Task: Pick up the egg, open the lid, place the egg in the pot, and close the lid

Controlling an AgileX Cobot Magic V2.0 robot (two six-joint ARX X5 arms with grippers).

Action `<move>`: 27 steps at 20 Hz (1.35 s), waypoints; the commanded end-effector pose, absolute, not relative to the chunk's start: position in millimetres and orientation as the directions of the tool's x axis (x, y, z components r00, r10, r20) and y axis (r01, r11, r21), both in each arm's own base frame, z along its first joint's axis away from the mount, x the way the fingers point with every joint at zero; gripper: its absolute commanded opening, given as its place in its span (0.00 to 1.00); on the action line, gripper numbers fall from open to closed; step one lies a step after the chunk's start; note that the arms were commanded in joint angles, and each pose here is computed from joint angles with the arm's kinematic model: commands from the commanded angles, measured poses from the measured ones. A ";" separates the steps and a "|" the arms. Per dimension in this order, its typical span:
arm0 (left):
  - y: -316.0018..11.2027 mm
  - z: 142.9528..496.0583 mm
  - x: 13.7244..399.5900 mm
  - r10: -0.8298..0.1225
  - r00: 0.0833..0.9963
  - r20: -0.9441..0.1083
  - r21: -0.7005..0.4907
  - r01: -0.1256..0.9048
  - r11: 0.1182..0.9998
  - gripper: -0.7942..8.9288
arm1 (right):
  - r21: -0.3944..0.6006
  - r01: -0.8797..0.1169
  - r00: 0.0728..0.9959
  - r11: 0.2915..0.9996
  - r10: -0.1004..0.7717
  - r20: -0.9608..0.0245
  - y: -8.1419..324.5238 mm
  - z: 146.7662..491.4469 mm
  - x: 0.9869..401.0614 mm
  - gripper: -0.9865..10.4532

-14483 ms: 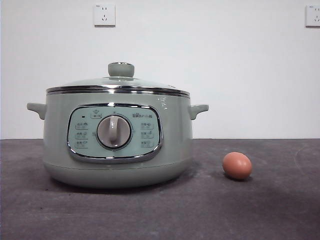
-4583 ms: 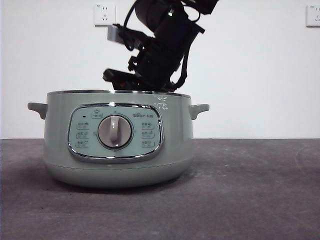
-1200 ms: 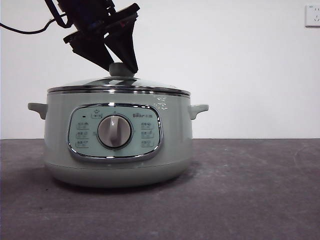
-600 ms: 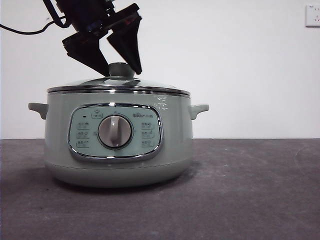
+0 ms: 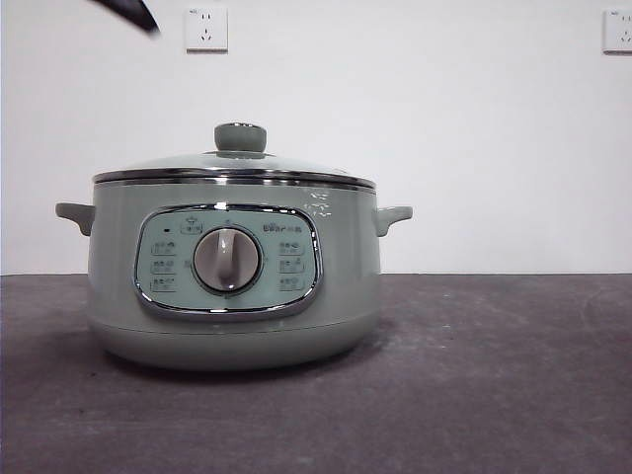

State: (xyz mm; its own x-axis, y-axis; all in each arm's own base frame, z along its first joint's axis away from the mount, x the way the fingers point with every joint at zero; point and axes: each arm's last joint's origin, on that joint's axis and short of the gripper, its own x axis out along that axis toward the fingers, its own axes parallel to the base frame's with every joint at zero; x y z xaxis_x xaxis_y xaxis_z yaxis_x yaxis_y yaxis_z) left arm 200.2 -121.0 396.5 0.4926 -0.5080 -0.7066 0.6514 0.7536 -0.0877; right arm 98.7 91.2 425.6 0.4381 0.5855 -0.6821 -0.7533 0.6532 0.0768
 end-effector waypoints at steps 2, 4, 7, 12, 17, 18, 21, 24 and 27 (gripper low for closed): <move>-104.2 416.3 165.3 -0.562 0.430 -0.707 -0.151 0.684 0.714 0.53 | 0.094 -0.746 0.400 0.659 0.556 -0.728 93.6 420.6 101.0 0.42; -95.5 421.9 149.0 -0.575 0.415 -0.705 -0.165 0.692 0.702 0.28 | 0.100 -0.743 0.374 0.662 0.534 -0.758 94.3 417.2 101.8 0.23; -89.5 425.0 136.7 -0.599 0.394 -0.697 -0.186 0.707 0.682 0.08 | 0.102 -0.742 0.361 0.663 0.523 -0.772 95.1 415.3 102.7 0.07; -86.9 427.2 131.3 -0.615 0.390 -0.685 -0.194 0.716 0.671 0.08 | 0.098 -0.741 0.371 0.665 0.527 -0.765 95.5 416.1 103.5 0.08; -86.4 426.3 130.7 -0.608 0.383 -0.695 -0.196 0.712 0.674 0.08 | 0.104 -0.735 0.377 0.670 0.530 -0.759 93.5 417.2 101.1 0.09; -86.4 426.2 130.5 -0.607 0.383 -0.696 -0.197 0.712 0.674 0.08 | 0.103 -0.735 0.378 0.670 0.531 -0.759 93.1 417.4 100.7 0.09; -86.4 426.2 130.6 -0.608 0.383 -0.696 -0.197 0.712 0.674 0.08 | 0.102 -0.735 0.381 0.670 0.533 -0.756 92.0 417.9 99.5 0.09; -86.6 426.3 130.9 -0.608 0.384 -0.694 -0.196 0.712 0.674 0.08 | 0.104 -0.734 0.384 0.672 0.536 -0.752 91.3 418.6 98.6 0.09; -86.6 426.3 131.0 -0.608 0.384 -0.695 -0.196 0.712 0.674 0.08 | 0.104 -0.734 0.385 0.672 0.537 -0.750 90.9 418.8 98.2 0.09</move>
